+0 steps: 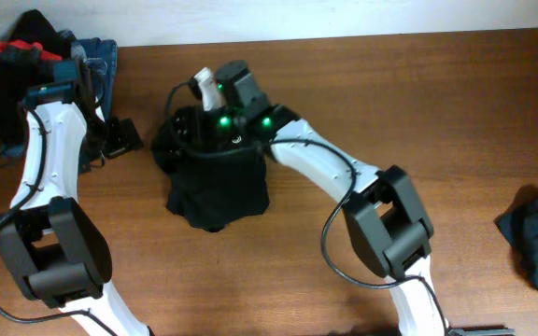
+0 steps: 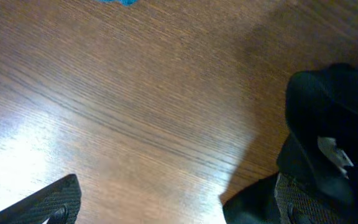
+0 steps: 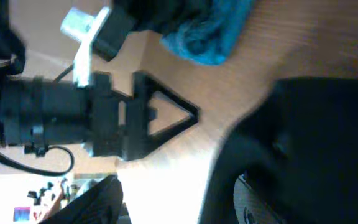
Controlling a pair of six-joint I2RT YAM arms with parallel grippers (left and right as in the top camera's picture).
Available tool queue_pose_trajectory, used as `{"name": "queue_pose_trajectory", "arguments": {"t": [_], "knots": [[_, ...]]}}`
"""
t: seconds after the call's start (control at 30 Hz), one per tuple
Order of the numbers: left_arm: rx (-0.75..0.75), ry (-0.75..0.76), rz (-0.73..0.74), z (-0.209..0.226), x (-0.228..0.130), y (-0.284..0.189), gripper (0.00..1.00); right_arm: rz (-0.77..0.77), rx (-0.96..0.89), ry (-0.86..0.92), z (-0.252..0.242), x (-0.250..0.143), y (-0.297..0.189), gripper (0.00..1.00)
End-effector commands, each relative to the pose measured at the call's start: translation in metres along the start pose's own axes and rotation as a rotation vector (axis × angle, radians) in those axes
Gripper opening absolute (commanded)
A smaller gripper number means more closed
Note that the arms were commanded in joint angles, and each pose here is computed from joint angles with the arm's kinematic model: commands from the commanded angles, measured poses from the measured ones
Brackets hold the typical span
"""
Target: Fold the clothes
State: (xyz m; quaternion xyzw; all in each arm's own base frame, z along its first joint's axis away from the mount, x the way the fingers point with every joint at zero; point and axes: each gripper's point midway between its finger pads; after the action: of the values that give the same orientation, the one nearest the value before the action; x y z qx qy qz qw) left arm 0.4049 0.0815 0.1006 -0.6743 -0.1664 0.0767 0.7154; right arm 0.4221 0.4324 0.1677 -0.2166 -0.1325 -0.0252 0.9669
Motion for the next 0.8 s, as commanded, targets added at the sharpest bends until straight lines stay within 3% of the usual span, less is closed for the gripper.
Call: {"name": "queue_pose_trajectory", "arguments": {"t": [0.0,0.17,0.23,0.5,0.6,0.77], "knots": [[0.018,-0.013,-0.004,0.005,-0.002,0.002,0.99,-0.077,-0.029,-0.014,0.007,0.031,-0.047,0.63],[0.017,-0.014,-0.007,0.004,-0.001,0.005,0.99,-0.113,-0.266,0.105,-0.059,0.038,-0.087,0.62],[0.016,-0.014,-0.009,0.004,-0.001,0.005,0.99,-0.084,-0.358,0.147,-0.087,0.028,-0.097,0.53],[0.004,-0.014,-0.015,0.002,0.001,0.005,0.99,0.020,-0.386,0.106,-0.096,-0.002,-0.067,0.15],[0.004,-0.014,-0.015,0.002,0.001,0.005,0.99,0.051,-0.380,0.089,-0.094,-0.014,-0.047,0.09],[0.004,-0.014,-0.015,0.002,0.001,0.005,0.99,0.106,-0.386,0.096,-0.088,-0.038,-0.024,0.07]]}}
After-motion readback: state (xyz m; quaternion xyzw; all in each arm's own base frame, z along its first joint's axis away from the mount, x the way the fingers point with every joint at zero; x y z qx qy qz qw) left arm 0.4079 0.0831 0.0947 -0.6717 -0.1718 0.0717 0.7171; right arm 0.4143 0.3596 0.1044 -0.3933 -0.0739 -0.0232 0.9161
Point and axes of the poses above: each gripper's point midway between its finger pads, its own y axis out along the fingers, its own z axis along the line the jaws close on, x = y × z, and after that the axes turned 5 degrees about y, right-handed
